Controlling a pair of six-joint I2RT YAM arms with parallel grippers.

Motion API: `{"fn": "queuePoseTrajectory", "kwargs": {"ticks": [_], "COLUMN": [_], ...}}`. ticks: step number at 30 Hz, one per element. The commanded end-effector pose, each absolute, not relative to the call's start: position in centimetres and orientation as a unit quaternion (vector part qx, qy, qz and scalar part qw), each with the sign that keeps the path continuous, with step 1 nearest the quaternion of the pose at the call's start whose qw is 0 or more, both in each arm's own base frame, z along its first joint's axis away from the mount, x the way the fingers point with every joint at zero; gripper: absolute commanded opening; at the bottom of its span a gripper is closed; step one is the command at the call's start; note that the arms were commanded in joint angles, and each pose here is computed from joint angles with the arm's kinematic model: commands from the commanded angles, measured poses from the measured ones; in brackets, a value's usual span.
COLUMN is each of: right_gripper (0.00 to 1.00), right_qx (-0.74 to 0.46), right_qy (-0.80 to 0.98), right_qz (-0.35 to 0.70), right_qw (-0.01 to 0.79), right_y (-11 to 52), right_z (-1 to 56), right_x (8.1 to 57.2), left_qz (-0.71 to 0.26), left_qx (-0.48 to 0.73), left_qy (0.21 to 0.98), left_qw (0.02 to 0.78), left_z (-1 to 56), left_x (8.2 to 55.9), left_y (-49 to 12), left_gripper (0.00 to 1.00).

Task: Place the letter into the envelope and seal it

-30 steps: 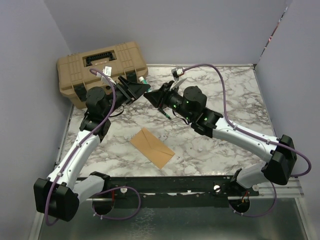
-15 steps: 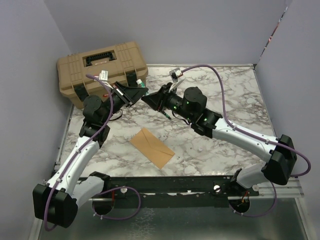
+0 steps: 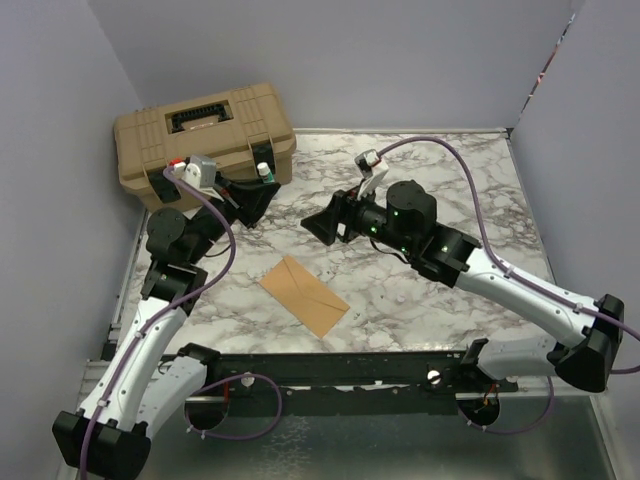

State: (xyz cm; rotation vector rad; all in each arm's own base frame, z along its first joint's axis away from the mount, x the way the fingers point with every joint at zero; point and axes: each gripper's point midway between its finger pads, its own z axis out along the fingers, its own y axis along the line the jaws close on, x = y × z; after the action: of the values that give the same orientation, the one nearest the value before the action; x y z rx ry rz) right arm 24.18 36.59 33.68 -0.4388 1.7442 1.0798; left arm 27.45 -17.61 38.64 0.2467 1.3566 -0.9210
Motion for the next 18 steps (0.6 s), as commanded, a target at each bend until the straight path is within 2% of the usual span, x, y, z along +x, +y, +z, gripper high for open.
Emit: {"fn": "queuePoseTrajectory", "kwargs": {"ticks": [1,7,10,14,18], "right_gripper": [0.7,0.7,0.74,0.78,0.8], "right_qx": [-0.127,-0.02,0.021,0.072,0.084], "right_qy": [0.811,0.906,0.937,0.963,0.973], "right_qz": [0.324,0.156,0.084,0.023,-0.008], "right_qw": [0.471,0.393,0.338,0.259,0.215], "right_y": [31.1,25.2,22.3,18.3,15.8], "right_z": [28.3,21.7,18.2,13.2,9.1], "right_x": [24.5,25.1,24.7,23.6,22.2], "left_qz": [-0.331,-0.323,-0.333,-0.345,-0.358], "left_qx": [0.169,0.217,0.226,0.214,0.201], "left_qy": [0.597,0.594,0.593,0.596,0.61], "left_qw": [0.711,0.704,0.698,0.692,0.678], "left_z": [39.1,38.1,37.1,36.2,35.3], "left_x": [27.2,26.1,25.5,25.2,25.2], "left_y": [-16.6,-17.1,-17.4,-17.4,-17.6], "left_gripper": [0.0,0.0,0.0,0.0,0.0]}}
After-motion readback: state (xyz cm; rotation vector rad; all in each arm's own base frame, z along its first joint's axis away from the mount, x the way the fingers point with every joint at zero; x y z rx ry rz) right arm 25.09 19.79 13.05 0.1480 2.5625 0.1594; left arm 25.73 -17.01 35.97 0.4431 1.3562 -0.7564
